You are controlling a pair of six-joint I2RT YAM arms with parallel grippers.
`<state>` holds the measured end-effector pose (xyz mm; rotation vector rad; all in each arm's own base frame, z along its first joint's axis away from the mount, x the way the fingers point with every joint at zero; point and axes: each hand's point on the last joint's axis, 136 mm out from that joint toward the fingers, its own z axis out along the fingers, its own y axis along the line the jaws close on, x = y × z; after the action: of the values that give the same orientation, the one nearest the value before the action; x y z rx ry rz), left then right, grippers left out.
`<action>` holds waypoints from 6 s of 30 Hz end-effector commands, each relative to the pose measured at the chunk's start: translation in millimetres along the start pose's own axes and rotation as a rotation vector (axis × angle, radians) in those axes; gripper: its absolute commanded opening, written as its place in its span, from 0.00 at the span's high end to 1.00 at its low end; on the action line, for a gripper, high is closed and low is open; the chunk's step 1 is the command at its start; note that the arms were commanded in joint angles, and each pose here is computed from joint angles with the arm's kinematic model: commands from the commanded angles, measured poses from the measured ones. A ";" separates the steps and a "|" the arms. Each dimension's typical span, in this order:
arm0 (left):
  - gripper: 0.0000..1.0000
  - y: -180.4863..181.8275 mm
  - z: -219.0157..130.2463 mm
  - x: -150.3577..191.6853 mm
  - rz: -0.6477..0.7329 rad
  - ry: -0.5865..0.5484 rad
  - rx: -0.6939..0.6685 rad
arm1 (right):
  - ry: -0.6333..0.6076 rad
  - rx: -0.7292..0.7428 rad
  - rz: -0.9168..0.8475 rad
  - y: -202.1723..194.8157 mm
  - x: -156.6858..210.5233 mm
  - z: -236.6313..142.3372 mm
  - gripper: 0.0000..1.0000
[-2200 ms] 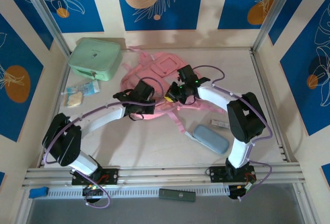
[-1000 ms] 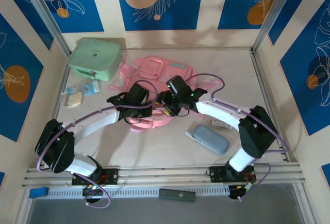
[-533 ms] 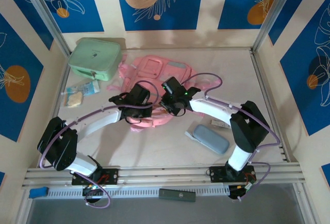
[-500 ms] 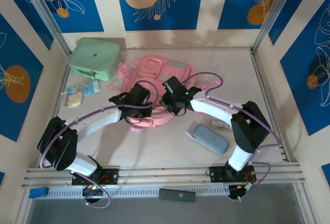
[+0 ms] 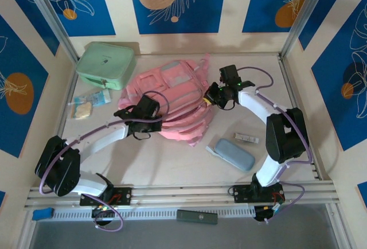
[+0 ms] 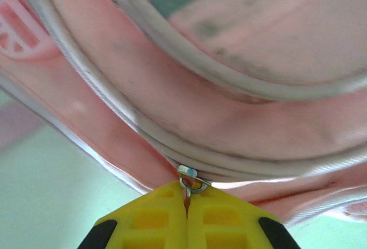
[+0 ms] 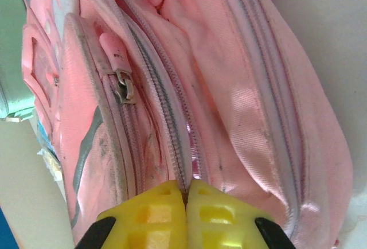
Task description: Pack books, pencil case, and school supplies into a backpack
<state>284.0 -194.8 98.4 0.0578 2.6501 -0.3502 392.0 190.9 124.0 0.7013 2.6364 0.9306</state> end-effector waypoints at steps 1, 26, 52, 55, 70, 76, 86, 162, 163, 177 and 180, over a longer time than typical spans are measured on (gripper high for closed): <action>1.00 30.7 -8.9 10.0 -0.026 0.044 -0.100 | -0.036 -0.054 -0.069 20.9 -12.7 -10.8 1.00; 1.00 0.5 -14.8 -9.9 0.005 -0.020 0.047 | 0.023 -0.023 0.054 48.8 102.7 38.0 0.70; 1.00 95.9 17.0 -78.6 -0.173 -0.082 -0.165 | 0.077 -0.031 -0.022 36.1 92.0 23.8 1.00; 1.00 100.6 19.2 -77.9 -0.183 -0.068 -0.184 | 0.065 -0.049 -0.069 43.3 93.1 20.7 1.00; 0.51 28.4 -29.7 -25.8 -0.230 -0.108 0.141 | 0.054 0.112 -0.275 -12.3 122.3 -59.1 0.32; 0.50 -18.2 -32.6 8.8 -0.186 -0.082 0.225 | 0.006 0.288 -0.159 -91.8 124.6 -104.4 0.20; 0.49 -89.2 -28.0 48.4 -0.098 -0.071 0.339 | -0.078 0.530 0.137 -197.5 133.3 -138.2 0.01; 0.33 -33.5 -13.1 57.1 -0.131 -0.080 0.150 | 0.339 0.546 -0.794 -151.7 249.6 -50.3 0.01; 0.32 -32.5 -13.3 57.6 -0.131 -0.079 0.147 | 0.339 0.569 -0.801 -154.5 249.8 -49.7 0.01; 0.31 -25.3 -14.7 56.8 -0.143 -0.078 0.146 | 0.364 0.660 -0.889 -167.8 259.6 -34.8 0.01; 0.31 -25.7 -15.4 55.7 -0.142 -0.080 0.147 | 0.358 0.619 -0.878 -161.9 259.9 -39.5 0.03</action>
<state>226.6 -220.4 91.4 -0.0908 2.5441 -0.5775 94.4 193.0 17.1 -0.6210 3.0758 -0.0713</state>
